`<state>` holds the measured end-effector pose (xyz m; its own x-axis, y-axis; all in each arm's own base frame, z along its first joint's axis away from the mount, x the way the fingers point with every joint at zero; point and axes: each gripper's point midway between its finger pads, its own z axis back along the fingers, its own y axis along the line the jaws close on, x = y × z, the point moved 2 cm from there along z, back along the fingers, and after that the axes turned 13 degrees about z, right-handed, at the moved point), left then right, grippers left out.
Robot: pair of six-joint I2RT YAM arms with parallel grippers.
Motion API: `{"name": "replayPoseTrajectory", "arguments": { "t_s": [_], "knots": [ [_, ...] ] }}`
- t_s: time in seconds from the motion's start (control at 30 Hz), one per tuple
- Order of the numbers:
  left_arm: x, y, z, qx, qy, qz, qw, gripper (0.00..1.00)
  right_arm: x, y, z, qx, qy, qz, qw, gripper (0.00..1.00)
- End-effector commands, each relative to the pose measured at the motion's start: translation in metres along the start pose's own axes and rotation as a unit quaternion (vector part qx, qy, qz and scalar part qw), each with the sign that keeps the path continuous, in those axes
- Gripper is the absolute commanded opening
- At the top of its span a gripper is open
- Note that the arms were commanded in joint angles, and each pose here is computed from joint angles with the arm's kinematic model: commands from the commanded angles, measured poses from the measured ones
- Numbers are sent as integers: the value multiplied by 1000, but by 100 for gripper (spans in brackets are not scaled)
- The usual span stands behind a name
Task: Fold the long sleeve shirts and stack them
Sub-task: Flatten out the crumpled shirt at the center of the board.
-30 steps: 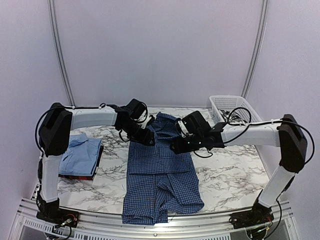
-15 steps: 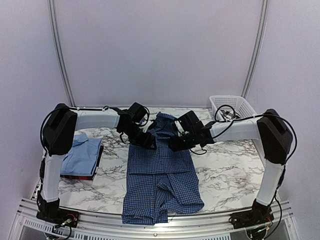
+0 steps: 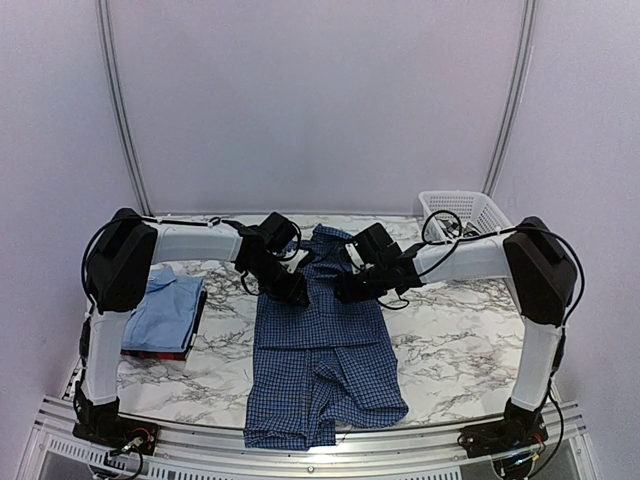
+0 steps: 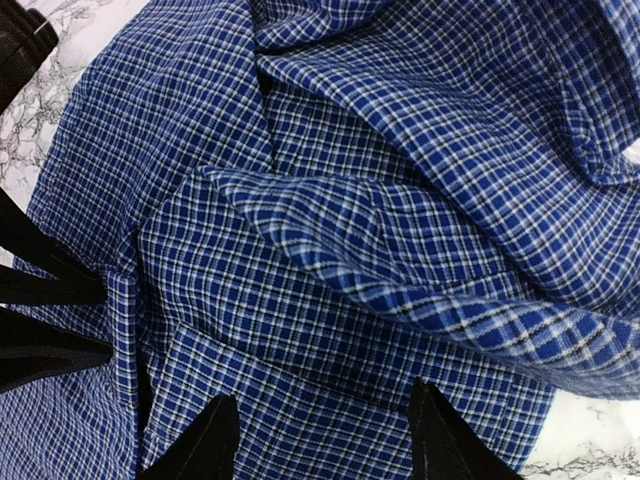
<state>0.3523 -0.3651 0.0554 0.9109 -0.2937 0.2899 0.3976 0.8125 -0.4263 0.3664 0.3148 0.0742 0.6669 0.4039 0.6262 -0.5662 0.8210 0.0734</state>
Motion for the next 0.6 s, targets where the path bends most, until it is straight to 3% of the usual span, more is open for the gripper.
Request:
{"name": "replayPoseTrajectory", "arguments": {
  "t_s": [0.0,0.33,0.47,0.5,0.57],
  "knots": [
    [0,-11,12,-11,-8,-5,1000,26,13,-5,-3,-9,-13,9,1000,56],
    [8,-9,20,2,-35,11,999,0,4,-3,-3,-15,3,23,1000,69],
    [13,-8,26,14,-52,11,998,0,1,6,0,-9,5,31,999,71],
    [15,-7,29,21,-58,9,998,3,-1,7,0,-9,6,32,999,71],
    [21,-1,34,43,-74,3,996,20,-4,9,-2,-6,9,30,1000,72]
  ]
}}
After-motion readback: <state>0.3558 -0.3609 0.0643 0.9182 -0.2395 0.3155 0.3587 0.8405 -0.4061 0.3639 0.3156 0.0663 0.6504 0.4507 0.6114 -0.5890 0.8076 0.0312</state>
